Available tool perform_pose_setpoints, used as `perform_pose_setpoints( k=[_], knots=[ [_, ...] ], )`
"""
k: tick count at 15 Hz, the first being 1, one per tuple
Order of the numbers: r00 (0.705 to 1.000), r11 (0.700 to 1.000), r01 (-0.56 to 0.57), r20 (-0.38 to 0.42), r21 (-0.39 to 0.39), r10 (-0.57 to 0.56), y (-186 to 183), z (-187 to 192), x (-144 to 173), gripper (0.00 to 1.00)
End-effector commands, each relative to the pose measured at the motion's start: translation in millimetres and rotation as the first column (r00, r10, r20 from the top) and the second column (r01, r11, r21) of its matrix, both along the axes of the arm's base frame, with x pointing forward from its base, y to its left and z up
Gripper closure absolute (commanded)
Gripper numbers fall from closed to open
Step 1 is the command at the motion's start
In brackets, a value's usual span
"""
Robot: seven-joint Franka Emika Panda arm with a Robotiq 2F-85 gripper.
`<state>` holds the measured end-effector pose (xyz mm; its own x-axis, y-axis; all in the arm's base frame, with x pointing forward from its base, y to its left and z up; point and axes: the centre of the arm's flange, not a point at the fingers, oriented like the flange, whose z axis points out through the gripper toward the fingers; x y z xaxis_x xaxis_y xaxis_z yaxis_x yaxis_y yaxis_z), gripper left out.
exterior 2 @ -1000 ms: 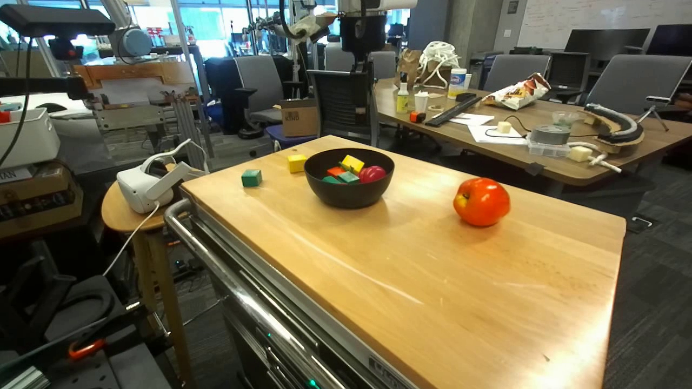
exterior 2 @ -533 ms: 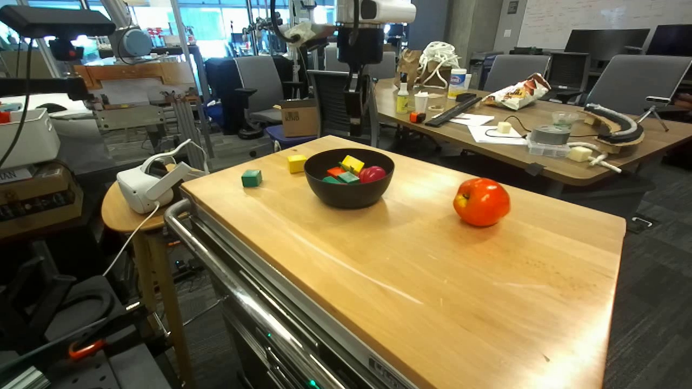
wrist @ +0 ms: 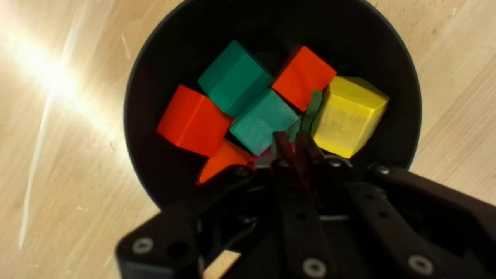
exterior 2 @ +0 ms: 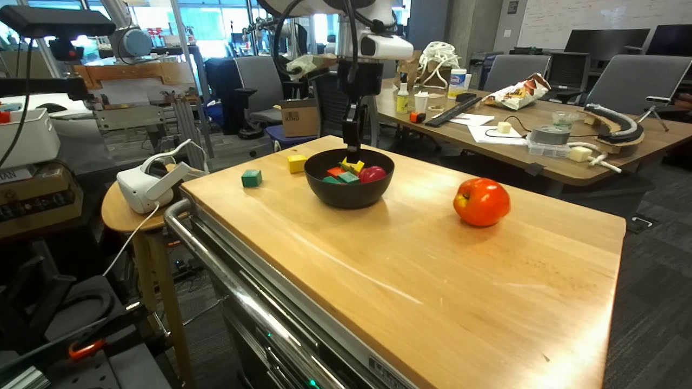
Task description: Remove the blocks from the black bowl
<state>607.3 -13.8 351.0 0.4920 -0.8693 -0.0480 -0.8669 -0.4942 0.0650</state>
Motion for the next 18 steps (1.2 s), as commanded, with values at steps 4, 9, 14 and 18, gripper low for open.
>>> perform_pose_setpoints(
  k=[4,9,14,18],
  knots=[
    [0.999,0.999,0.022,0.039,0.024,-0.023,4.1,-14.9,8.4,0.96],
    [0.995,0.997,0.053,0.084,0.055,-0.058,5.3,-9.4,12.9,0.89],
    [0.994,0.997,0.058,0.092,0.058,-0.063,8.2,-10.1,18.8,0.42],
    [0.995,0.996,0.06,0.075,0.073,-0.065,10.7,-15.6,22.0,0.15]
  ],
)
